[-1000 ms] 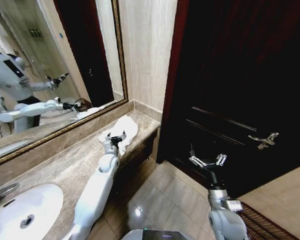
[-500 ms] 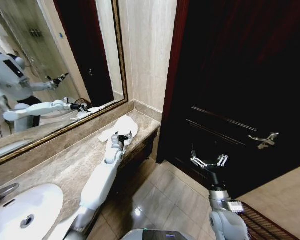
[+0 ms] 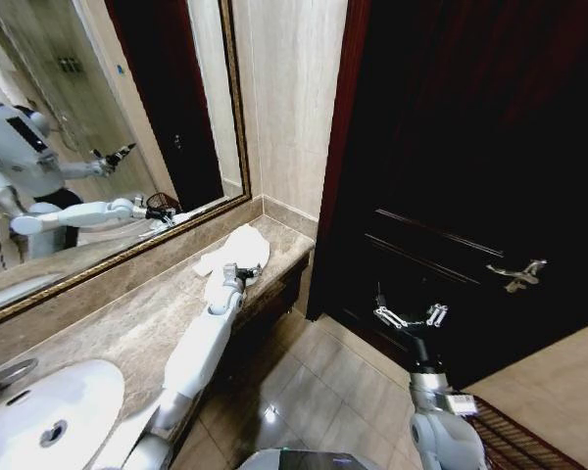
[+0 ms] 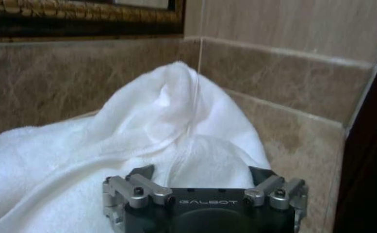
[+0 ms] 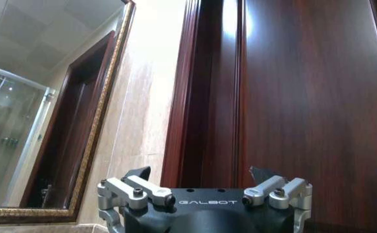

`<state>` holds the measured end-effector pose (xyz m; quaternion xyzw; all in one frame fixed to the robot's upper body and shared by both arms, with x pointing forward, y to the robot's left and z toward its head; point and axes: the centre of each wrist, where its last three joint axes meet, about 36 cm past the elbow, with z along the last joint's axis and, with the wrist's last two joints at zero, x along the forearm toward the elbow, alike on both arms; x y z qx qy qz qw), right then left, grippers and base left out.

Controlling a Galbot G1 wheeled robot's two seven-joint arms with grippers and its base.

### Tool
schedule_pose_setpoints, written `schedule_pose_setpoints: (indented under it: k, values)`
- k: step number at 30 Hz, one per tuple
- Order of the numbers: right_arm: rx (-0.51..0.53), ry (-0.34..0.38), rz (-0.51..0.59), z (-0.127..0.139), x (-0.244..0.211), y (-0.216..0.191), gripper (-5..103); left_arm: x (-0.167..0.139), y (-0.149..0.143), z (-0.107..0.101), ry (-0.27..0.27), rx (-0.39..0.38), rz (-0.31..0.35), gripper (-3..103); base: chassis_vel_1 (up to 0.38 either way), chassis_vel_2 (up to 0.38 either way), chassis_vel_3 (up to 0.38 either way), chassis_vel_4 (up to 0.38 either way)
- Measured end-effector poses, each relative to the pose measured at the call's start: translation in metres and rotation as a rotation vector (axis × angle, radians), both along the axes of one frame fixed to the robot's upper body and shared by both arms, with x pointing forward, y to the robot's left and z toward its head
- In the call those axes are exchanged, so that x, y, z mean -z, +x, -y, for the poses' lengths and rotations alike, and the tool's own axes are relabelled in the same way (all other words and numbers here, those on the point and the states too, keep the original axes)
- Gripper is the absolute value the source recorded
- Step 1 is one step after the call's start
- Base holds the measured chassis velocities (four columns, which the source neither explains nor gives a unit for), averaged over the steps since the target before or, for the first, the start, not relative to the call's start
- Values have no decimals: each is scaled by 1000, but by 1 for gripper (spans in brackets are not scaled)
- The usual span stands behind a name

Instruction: Discard the used towel into the hamper.

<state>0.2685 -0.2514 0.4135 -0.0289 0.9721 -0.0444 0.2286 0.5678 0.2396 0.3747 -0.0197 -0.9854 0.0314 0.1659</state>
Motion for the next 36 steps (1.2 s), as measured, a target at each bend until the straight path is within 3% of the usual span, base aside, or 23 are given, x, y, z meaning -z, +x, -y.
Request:
schedule_pose_setpoints:
  k: [6,12,13,17,19,26,28,29,32,36]
  values:
    - [-3,4,0,-2,0,0,100,6,-4,-4,-15,9,44,84,0,0,0,0]
    - [-2,9,5,-2,-1,0,100,11,-11,-10,-44,34,45,68,0,0,0,0]
    - [-2,9,5,-2,-1,0,100,11,-11,-10,-44,34,45,68,0,0,0,0]
    - [-2,10,8,-2,-3,-1,100,14,-14,-11,-51,41,49,52,0,0,0,0]
    - [-3,10,9,-2,-3,-1,100,15,-14,-11,-52,41,50,52,0,0,0,0]
    - [-6,9,11,-2,-4,-1,100,17,-17,-13,-55,39,63,29,0,0,0,0]
    - [-6,9,12,-2,-4,-1,100,17,-17,-13,-55,39,65,29,0,0,0,0]
    - [-6,9,13,-3,-4,-1,100,17,-18,-14,-56,39,69,22,0,0,0,0]
    - [-7,10,13,-3,-4,-1,100,18,-19,-14,-58,37,83,18,0,0,0,0]
    - [-17,5,13,-3,-3,-2,100,21,-22,-15,-64,33,108,3,0,0,0,0]
